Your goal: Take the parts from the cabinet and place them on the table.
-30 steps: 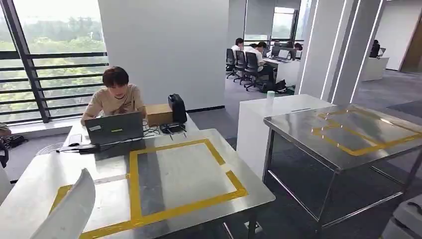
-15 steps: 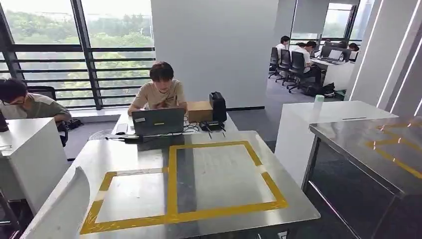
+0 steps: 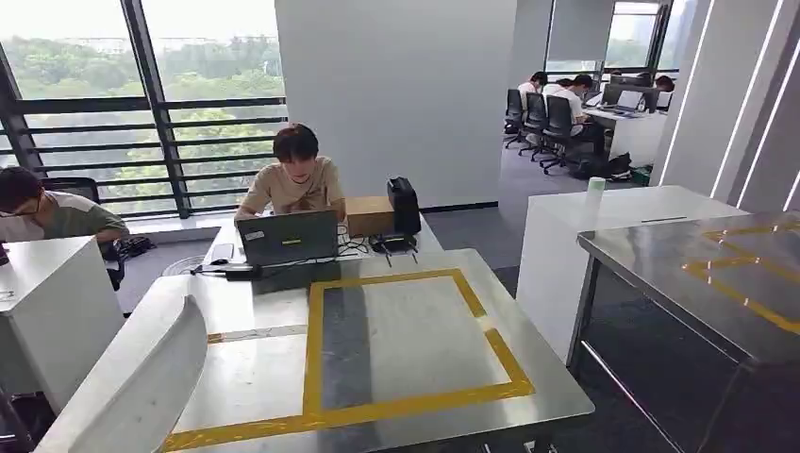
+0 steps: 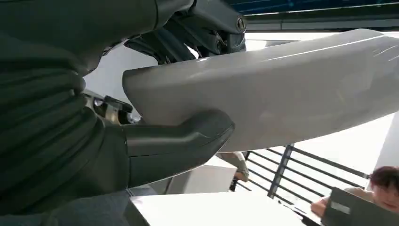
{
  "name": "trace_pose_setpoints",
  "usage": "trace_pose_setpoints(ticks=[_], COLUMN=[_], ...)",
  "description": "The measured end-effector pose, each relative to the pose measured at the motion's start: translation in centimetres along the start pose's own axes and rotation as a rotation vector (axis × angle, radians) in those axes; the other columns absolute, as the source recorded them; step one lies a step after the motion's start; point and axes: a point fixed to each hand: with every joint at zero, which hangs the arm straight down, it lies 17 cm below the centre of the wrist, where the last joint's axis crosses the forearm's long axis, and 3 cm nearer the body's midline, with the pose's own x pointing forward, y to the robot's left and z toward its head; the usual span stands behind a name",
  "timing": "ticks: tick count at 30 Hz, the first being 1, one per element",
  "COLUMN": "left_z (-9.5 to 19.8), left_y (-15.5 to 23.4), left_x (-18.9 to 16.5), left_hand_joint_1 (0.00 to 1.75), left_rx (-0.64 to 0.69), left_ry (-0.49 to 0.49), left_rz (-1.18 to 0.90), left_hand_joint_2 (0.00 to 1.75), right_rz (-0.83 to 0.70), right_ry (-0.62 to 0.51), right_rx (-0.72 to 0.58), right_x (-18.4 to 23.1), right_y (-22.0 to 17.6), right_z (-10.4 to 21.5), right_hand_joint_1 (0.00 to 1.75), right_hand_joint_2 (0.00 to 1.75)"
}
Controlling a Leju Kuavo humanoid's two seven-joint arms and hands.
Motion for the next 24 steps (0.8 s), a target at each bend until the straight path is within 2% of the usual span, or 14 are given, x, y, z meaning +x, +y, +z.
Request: trace_pose_setpoints(ticks=[5, 9, 17, 24], left_z=[-3.0, -4.6, -4.4, -2.6], left_y=[-1.8, -2.8, -3.6, -3.9], left_x=[1.7, 1.7, -1.6, -3.8], left_hand_joint_1=[1.75, 1.75, 1.75, 1.75], left_rx=[-0.007, -0.010, -0.011, -0.034], left_ry=[-0.057, -0.064, -0.036, -0.028], left_rz=[0.031, 0.029, -0.021, -0.066], left_hand_joint_2=[1.75, 1.75, 1.75, 1.75], right_rz=[-0.003, -0.001, 0.038, 0.083], right_ry=[-0.011, 0.005, 0.024, 0.010], right_rx=[0.000, 0.000, 0.003, 0.007], right_x=[0.3, 0.0, -0.6, -0.5], right_y=[0.0, 0.0, -0.2, -0.2], right_z=[0.0, 0.0, 0.0, 0.0], right_hand_joint_1=[0.00, 0.00, 0.00, 0.00], right_hand_joint_2=[0.00, 0.00, 0.00, 0.00])
